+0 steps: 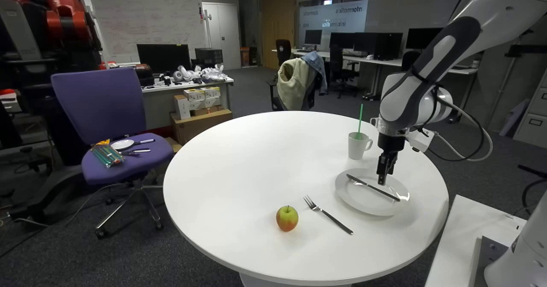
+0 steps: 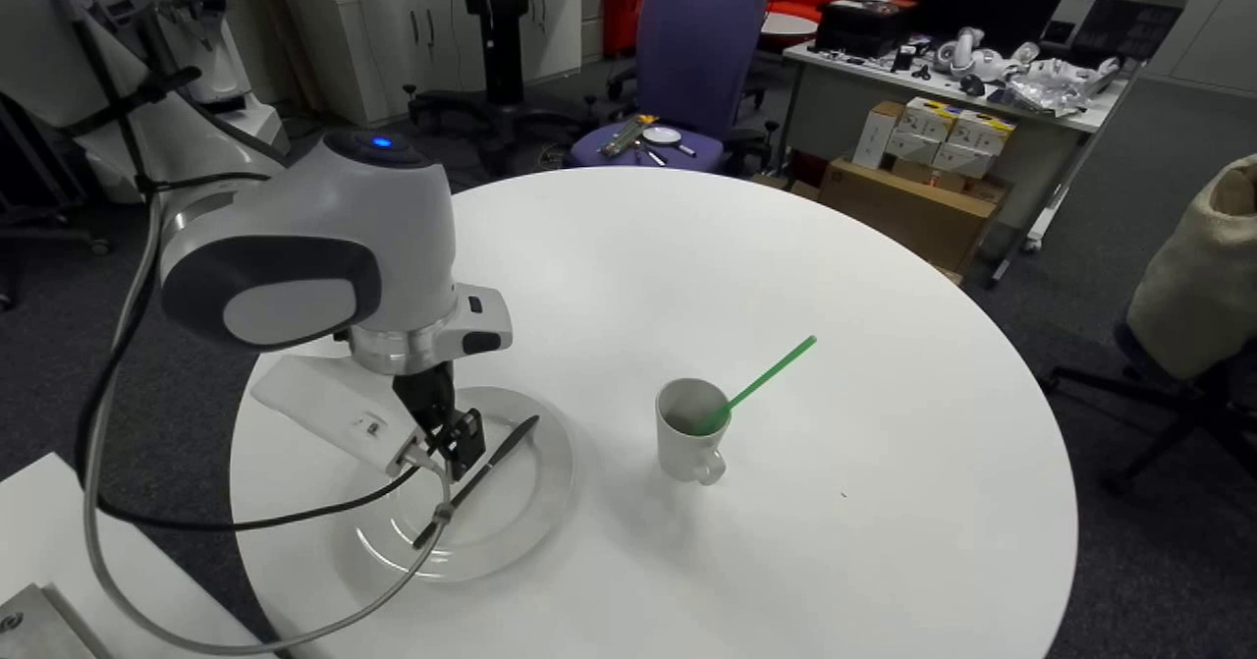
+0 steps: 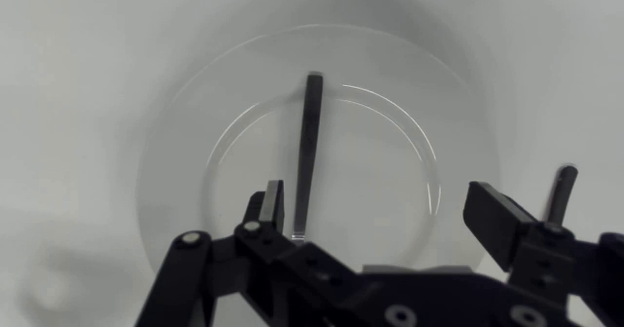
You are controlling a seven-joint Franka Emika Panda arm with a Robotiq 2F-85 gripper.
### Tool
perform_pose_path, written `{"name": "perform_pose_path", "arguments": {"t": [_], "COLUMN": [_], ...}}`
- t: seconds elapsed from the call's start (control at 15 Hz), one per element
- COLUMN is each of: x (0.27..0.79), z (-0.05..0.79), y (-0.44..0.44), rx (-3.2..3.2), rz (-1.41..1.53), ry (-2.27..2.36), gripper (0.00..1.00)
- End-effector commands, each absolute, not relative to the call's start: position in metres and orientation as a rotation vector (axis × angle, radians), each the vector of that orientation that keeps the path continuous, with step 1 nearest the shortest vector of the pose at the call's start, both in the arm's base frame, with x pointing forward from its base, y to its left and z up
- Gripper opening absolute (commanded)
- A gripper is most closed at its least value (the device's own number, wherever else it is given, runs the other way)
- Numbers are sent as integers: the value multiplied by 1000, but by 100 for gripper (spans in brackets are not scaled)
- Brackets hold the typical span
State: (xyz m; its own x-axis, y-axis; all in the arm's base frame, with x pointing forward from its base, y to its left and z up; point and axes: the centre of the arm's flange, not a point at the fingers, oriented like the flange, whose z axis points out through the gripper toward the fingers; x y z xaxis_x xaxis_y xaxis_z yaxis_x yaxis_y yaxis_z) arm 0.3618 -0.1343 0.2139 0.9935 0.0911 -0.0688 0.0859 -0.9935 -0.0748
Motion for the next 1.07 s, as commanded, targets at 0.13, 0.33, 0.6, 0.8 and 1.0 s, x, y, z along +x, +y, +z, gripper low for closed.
{"name": "perform_pose_path", "arguments": {"t": [0.13, 0.33, 0.6, 0.8, 1.0], "x": [363, 365, 365, 365, 368], "z": [214, 213, 213, 213, 209], "y": [-116, -106, -106, -106, -97], "rx": [-3045, -3041, -3041, -3041, -3041], "rz": [105, 111, 111, 111, 100], "ry": [-217, -258, -260, -260, -261], "gripper": [100, 100, 100, 100, 100]}}
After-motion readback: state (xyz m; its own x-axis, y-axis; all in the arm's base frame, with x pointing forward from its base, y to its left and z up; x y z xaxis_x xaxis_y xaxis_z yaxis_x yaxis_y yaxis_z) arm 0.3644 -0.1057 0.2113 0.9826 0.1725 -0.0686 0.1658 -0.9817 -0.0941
